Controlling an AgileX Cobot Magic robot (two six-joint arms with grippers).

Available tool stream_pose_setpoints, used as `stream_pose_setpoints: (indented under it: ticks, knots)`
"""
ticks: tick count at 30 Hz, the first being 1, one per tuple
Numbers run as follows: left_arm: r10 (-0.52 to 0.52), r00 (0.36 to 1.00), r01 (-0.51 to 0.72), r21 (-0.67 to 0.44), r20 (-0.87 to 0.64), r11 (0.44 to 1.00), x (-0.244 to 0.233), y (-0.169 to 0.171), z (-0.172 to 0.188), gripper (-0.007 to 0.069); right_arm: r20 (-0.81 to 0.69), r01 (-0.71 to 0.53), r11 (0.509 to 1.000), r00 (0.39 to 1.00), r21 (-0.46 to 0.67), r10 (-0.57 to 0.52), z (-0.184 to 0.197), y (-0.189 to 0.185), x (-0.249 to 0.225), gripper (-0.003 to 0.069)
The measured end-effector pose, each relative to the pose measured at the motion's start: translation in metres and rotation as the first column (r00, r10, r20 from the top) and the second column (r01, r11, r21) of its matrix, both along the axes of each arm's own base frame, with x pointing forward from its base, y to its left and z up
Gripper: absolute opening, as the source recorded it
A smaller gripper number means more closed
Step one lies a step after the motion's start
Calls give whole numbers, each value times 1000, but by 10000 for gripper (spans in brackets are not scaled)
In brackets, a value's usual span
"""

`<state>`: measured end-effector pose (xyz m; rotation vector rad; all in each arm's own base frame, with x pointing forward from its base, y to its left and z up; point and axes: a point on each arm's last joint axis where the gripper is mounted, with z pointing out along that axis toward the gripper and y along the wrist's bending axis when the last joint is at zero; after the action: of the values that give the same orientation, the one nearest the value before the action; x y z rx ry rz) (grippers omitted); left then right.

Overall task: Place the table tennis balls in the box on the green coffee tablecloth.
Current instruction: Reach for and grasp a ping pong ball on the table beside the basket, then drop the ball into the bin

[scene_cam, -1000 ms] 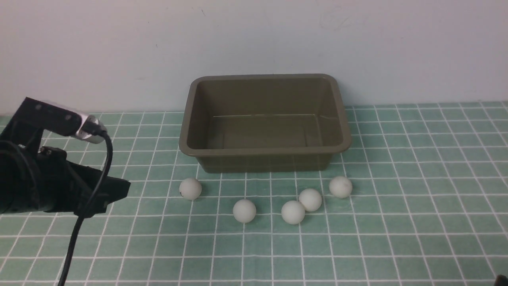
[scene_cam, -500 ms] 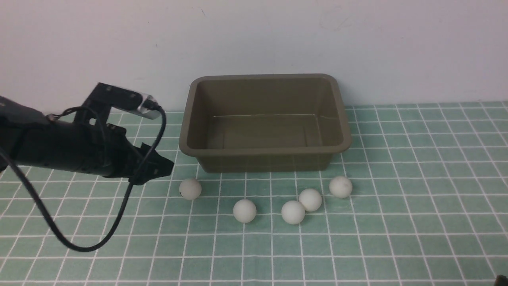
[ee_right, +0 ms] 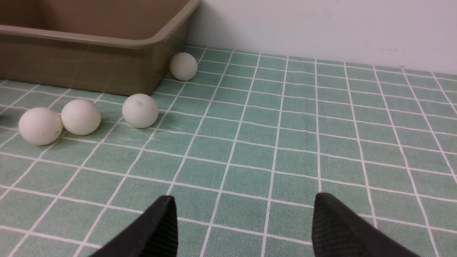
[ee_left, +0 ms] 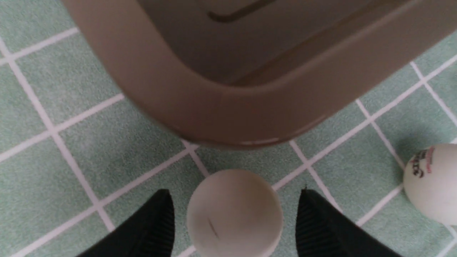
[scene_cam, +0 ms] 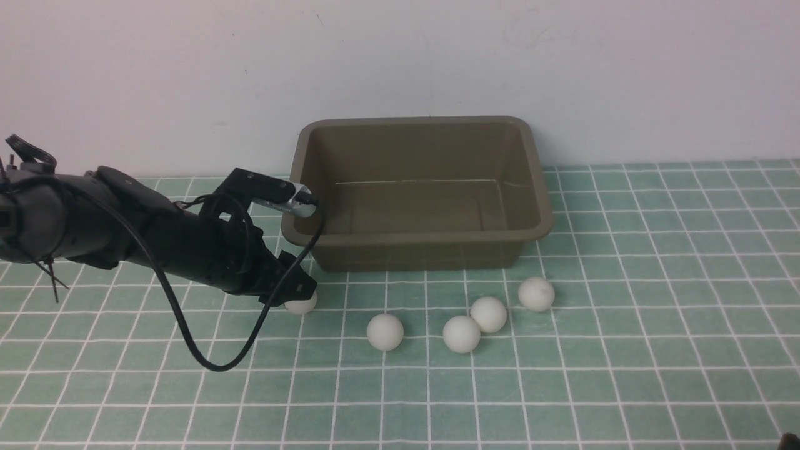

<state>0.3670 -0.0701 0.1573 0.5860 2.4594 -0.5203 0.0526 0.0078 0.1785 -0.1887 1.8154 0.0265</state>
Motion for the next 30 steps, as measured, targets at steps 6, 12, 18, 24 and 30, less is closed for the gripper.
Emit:
stream_pose_setpoints:
  ticks: [6, 12, 18, 24, 30]
  knots:
    - [-14, 1000, 13, 42, 16, 999, 5, -5, -16, 417, 0, 0, 1000, 1000, 0, 0, 0, 0, 0, 462]
    - [-48, 999, 47, 53, 9, 997, 5, -8, -22, 350, 0, 0, 1000, 1000, 0, 0, 0, 0, 0, 462]
    - [-116, 993, 116, 3, -29, 993, -2, -14, -17, 352, 0, 0, 1000, 1000, 0, 0, 0, 0, 0, 462]
    - [-300, 954, 295, -182, -1, 938, -24, -30, 26, 352, 0, 0, 1000, 1000, 0, 0, 0, 0, 0, 462]
    - [-194, 932, 273, -241, 306, 931, -8, -35, 57, 352, 0, 0, 1000, 1000, 0, 0, 0, 0, 0, 462]
